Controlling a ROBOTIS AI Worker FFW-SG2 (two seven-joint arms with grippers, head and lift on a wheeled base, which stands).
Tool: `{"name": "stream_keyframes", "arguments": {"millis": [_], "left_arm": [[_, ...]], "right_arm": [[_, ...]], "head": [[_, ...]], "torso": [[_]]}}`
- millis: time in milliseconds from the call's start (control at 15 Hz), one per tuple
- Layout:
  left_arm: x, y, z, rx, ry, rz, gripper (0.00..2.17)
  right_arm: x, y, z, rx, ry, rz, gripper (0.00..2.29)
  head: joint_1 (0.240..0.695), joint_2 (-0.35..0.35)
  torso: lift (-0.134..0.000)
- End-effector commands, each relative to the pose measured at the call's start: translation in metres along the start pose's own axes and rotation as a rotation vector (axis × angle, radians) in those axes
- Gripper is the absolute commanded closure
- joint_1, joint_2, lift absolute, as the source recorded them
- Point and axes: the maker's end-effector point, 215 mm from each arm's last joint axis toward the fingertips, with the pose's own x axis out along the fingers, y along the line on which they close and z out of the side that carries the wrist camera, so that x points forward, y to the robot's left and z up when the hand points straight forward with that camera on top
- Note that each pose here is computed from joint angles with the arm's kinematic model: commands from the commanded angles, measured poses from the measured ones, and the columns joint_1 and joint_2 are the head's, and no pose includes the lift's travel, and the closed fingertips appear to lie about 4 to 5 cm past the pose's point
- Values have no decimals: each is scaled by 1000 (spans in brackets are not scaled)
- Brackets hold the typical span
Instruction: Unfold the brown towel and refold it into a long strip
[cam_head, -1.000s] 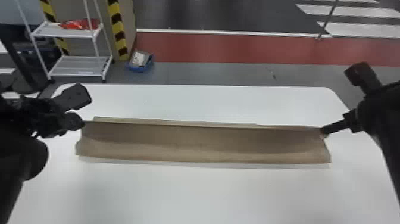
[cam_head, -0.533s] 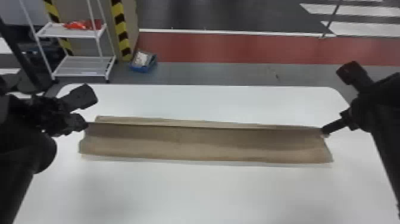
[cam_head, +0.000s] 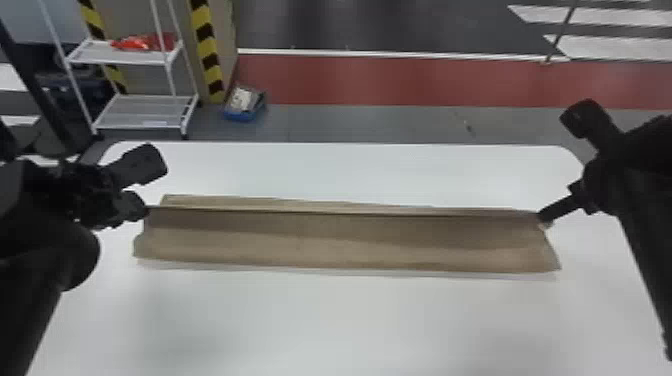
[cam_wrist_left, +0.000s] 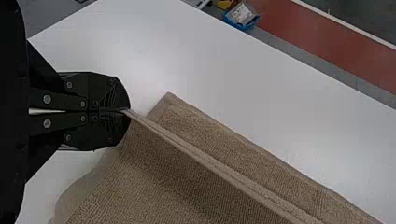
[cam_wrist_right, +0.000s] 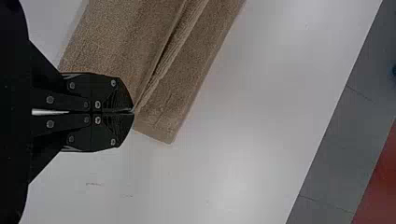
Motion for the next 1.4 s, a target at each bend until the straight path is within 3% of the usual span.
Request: {"name": "stream_keyframes", "arguments": {"millis": [0,400,533,600,667,733,800,1333], "left_arm": [[0,1,-2,1,3,1,2105],[0,0,-3,2,7,-2,2105],[1,-3,-4,1,7,-7,2105],[1,-3,-4,2,9,-8,2105],[1,-4,-5,2,9,-9,2105],[2,-5,-6,2,10,-11,2105],[2,-7,-5,3,10,-13,2105],[4,-7,-5,5,8,-2,2105]], "right_arm": [[-5,-1,8,0,-13,3,2010],[0,1,13,-24,-3,9,1997],[4,5,12,-20,5,14,1787],[5,6,12,-21,12,9,1487],[7,8,9,-12,20,10,1021],[10,11,6,-6,26,14,306],[12,13,4,-8,37,8,-2],[13,-15,-15,91,82,-171,49]], "head": [[695,-44],[695,-39],[695,-36],[695,-35],[695,-34],[695,-33],[695,-32],[695,-56]], "torso": [[-123],[-123],[-123],[-123],[-123],[-123],[-123],[-123]]}}
